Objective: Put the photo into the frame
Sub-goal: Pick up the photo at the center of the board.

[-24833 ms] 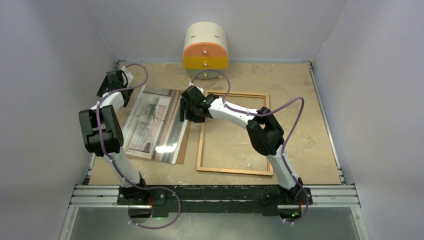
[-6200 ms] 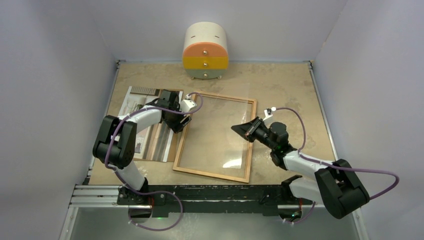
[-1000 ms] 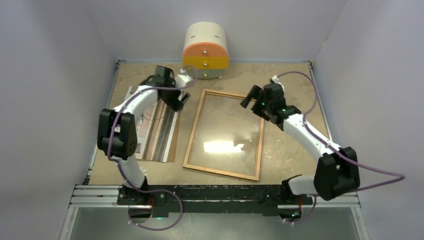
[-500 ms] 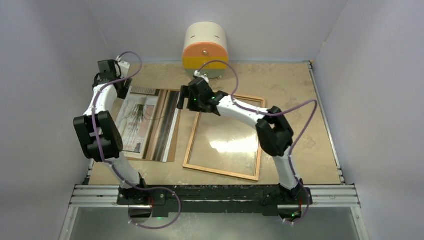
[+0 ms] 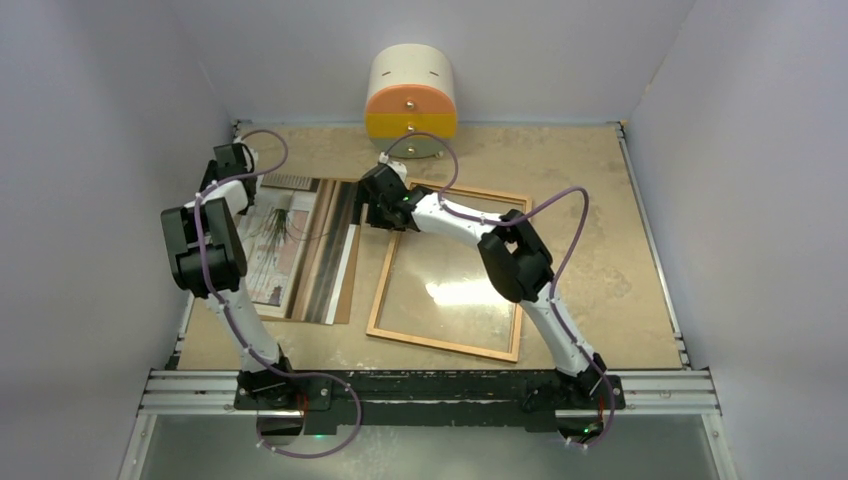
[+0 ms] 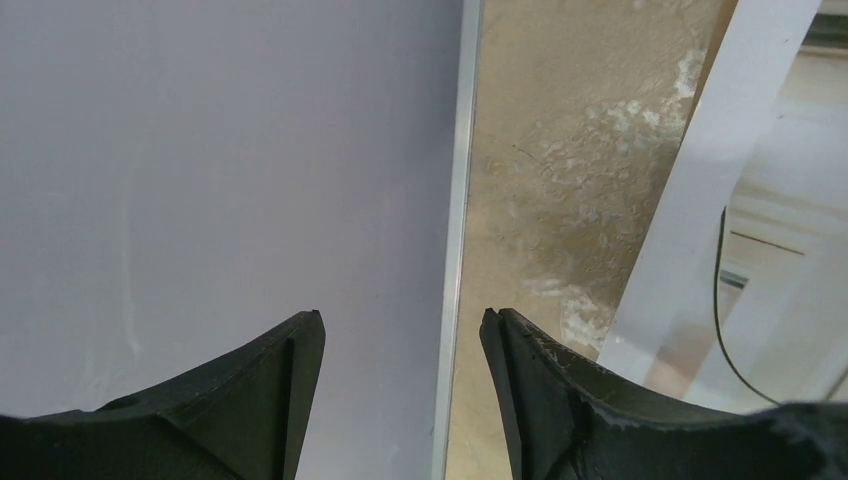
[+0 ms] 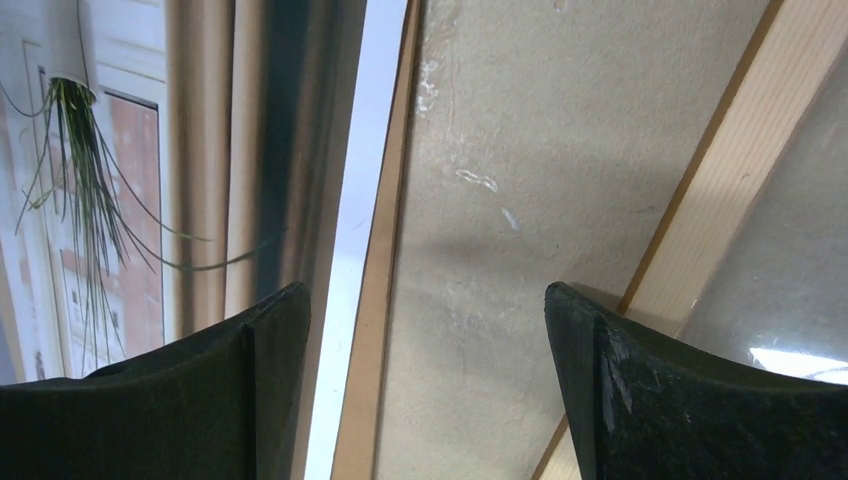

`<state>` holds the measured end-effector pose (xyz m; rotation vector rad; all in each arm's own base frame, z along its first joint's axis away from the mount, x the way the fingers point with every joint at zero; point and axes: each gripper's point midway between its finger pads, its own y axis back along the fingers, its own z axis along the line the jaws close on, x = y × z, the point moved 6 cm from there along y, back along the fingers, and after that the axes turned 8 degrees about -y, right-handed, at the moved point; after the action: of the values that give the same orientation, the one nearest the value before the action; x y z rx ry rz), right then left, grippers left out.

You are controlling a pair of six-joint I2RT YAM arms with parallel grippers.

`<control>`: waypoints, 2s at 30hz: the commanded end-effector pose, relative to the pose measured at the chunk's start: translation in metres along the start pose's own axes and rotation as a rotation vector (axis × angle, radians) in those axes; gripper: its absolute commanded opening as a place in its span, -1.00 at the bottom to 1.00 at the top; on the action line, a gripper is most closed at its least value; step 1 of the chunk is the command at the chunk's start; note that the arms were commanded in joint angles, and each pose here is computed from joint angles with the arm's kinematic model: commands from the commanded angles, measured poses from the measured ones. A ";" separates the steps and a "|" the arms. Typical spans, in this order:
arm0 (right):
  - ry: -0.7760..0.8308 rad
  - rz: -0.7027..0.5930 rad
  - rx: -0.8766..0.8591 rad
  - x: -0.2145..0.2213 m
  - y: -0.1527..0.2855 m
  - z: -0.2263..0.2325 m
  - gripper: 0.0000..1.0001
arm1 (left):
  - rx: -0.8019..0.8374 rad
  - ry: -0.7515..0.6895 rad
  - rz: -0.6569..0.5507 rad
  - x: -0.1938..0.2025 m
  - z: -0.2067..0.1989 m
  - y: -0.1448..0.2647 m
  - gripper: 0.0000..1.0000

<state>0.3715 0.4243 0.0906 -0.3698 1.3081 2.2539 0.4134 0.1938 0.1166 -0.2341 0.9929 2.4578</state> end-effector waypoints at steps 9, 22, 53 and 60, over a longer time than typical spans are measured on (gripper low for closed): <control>-0.049 -0.047 0.043 -0.004 -0.026 -0.006 0.78 | 0.105 0.044 0.027 -0.004 -0.026 -0.027 0.32; -0.258 0.020 -0.066 -0.006 -0.061 -0.021 0.73 | 0.289 0.008 -0.012 0.004 -0.056 -0.021 0.32; -0.317 -0.040 -0.273 -0.024 -0.048 0.010 0.52 | 0.379 -0.088 -0.109 0.016 -0.074 -0.008 0.32; -0.168 -0.134 -0.279 -0.034 -0.031 0.030 0.52 | 0.372 -0.119 -0.093 0.020 -0.079 -0.010 0.32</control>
<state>0.4261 0.4461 0.0806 -0.1784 0.7791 2.3285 0.4204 0.1672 0.0799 -0.1515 1.1933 2.1578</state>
